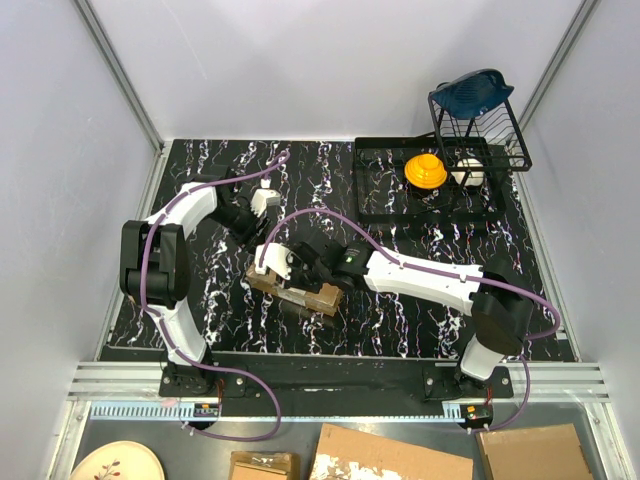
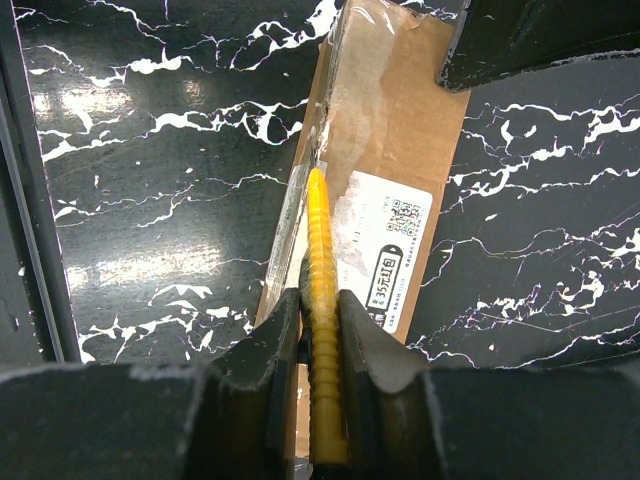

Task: Unpack the express box
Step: Cut the express box at the center of the board.

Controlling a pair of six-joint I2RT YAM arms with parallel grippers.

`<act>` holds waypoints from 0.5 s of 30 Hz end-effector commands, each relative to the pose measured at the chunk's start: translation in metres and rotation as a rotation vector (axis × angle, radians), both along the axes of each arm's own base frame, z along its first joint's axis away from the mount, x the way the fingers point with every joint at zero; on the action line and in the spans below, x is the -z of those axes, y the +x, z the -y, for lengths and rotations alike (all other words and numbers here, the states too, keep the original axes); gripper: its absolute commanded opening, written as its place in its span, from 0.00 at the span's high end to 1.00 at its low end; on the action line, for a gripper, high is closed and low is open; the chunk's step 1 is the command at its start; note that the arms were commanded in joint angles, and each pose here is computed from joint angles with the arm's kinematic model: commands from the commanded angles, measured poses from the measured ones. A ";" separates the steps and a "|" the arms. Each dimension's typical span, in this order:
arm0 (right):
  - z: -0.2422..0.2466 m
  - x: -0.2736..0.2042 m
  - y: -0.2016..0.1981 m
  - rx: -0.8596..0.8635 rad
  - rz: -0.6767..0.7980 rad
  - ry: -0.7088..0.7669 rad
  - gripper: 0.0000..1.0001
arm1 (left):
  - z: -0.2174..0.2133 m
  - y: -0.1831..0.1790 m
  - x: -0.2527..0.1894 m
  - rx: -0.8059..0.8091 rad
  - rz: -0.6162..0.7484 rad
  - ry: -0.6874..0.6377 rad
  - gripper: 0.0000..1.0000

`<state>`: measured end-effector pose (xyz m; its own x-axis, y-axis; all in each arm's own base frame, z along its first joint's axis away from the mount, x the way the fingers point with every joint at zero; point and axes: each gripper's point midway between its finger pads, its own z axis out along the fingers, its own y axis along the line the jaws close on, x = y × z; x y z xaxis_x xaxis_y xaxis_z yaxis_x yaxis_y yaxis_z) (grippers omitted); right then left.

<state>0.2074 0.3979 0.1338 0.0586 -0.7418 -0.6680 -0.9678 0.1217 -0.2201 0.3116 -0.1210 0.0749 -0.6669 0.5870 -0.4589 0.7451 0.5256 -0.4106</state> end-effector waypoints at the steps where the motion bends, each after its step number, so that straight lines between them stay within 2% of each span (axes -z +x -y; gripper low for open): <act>1: -0.009 -0.017 0.007 0.016 0.045 0.039 1.00 | -0.010 0.006 0.010 0.019 0.036 0.043 0.43; 15: -0.007 -0.019 0.010 0.023 0.056 0.033 1.00 | -0.010 0.006 0.009 0.020 0.039 0.045 0.43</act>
<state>0.2096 0.3966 0.1338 0.0575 -0.7458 -0.6636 -0.9645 0.1301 -0.2297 0.3117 -0.1211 0.0750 -0.6668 0.5869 -0.4593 0.7453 0.5254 -0.4105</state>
